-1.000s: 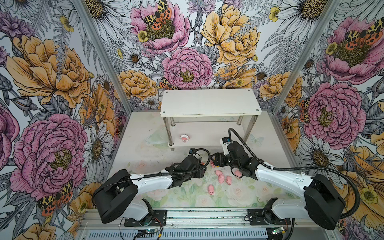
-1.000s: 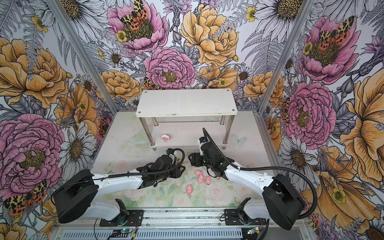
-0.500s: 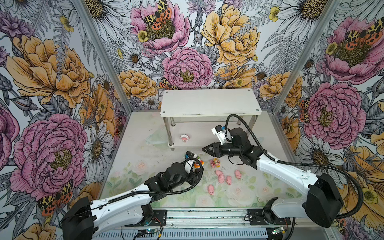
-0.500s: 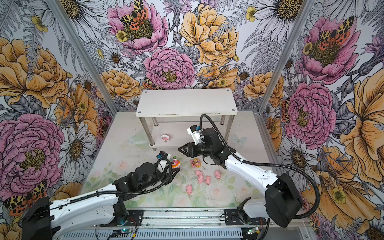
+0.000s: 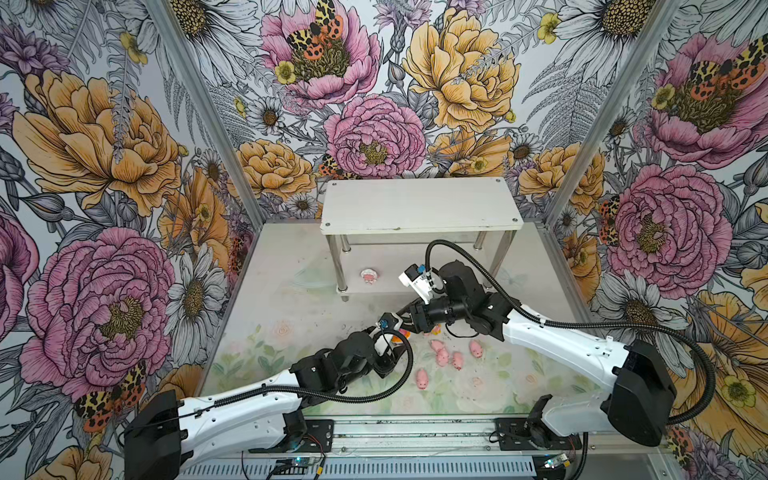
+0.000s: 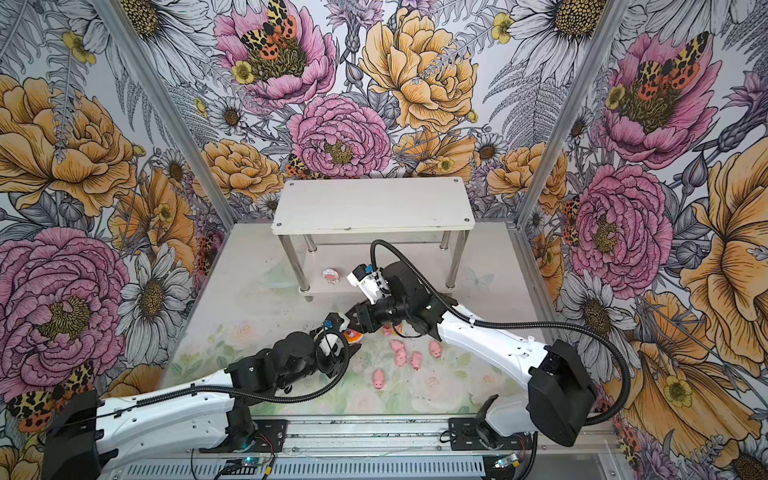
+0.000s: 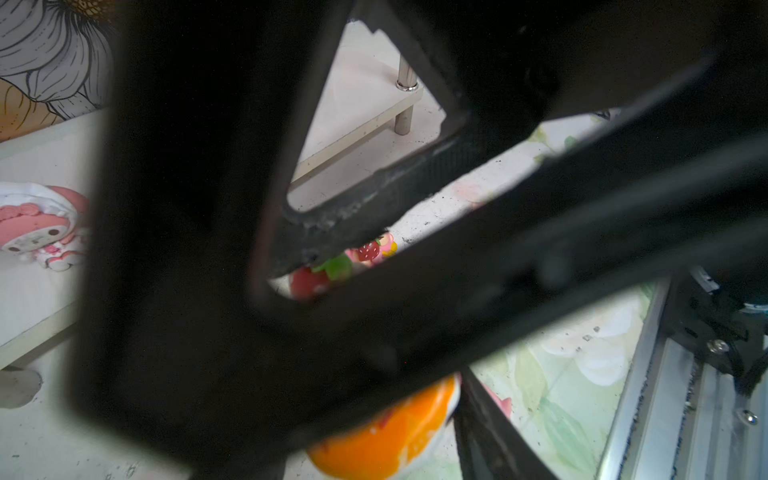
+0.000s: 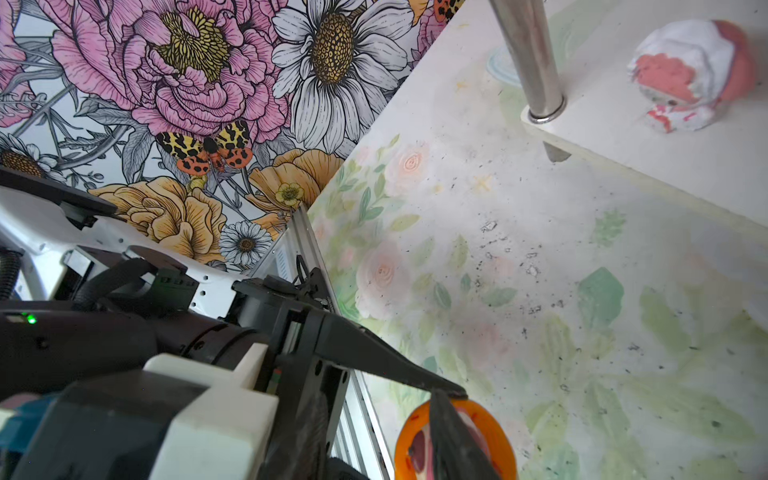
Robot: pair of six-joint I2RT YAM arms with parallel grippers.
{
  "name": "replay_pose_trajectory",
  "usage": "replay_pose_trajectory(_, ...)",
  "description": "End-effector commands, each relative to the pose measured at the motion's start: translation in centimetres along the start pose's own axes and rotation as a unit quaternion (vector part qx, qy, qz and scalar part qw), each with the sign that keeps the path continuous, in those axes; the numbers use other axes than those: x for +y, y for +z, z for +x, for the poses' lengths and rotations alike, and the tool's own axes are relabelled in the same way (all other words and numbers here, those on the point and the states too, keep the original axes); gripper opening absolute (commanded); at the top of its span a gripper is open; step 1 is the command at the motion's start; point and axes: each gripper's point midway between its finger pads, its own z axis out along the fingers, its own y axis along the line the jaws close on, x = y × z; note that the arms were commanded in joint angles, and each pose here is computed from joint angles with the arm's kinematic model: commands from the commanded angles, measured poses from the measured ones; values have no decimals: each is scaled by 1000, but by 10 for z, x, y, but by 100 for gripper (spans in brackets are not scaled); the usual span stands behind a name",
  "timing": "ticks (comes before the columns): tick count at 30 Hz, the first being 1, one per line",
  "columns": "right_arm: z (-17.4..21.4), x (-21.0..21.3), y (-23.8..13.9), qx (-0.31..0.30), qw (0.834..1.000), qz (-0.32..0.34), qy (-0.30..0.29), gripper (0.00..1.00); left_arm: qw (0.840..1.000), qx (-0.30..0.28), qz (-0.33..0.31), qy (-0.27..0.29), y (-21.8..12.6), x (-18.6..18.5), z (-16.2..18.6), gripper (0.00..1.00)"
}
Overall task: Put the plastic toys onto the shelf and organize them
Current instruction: 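Lift the donut bear figure with the left gripper while the right reaches toward it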
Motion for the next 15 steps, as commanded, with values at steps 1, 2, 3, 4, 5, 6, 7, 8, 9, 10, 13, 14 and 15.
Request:
replay_pose_trajectory(1, 0, -2, -1, 4, 1000, 13, -15, 41, 999, -29, -13, 6, -3, 2, -23, 27)
replay_pose_trajectory(2, 0, -3, -3, 2, 1000, 20, -17, 41, 999, -31, -14, 5, -4, 2, -24, 27)
replay_pose_trajectory(3, -1, -5, -5, -1, 999, 30, -22, 41, 999, -32, -13, 5, -4, 2, -25, 27)
replay_pose_trajectory(4, -2, -8, -8, -5, 999, 42, -27, 42, 999, -34, -13, 5, -5, 2, -26, 27)
replay_pose_trajectory(5, -2, -10, -12, -8, 998, 55, -31, 43, 999, -35, -12, 5, -5, 2, -27, 27)
replay_pose_trajectory(6, -3, -14, -15, -12, 997, 69, -36, 43, 999, -34, -11, 5, -6, 2, -27, 27)
replay_pose_trajectory(7, -5, -17, -20, -18, 996, 82, -40, 44, 999, -35, -12, 5, -6, 2, -27, 26)
replay_pose_trajectory(8, -7, -19, -23, -23, 995, 92, -44, 45, 999, -34, -12, 5, -6, 2, -27, 26)
replay_pose_trajectory(9, -9, -22, -27, -26, 993, 102, -48, 46, 999, -34, -12, 6, -6, 2, -27, 26)
replay_pose_trajectory(10, -9, -24, -28, -27, 992, 109, -49, 47, 999, -34, -12, 6, -6, 1, -27, 26)
replay_pose_trajectory(13, -9, -27, -28, -23, 992, 112, -48, 49, 999, -33, -13, 6, -6, 2, -26, 26)
replay_pose_trajectory(14, -7, -26, -26, -18, 993, 106, -44, 50, 999, -34, -14, 7, -6, 1, -26, 26)
replay_pose_trajectory(15, -6, -25, -23, -13, 994, 99, -40, 51, 999, -34, -14, 8, -6, 1, -26, 26)
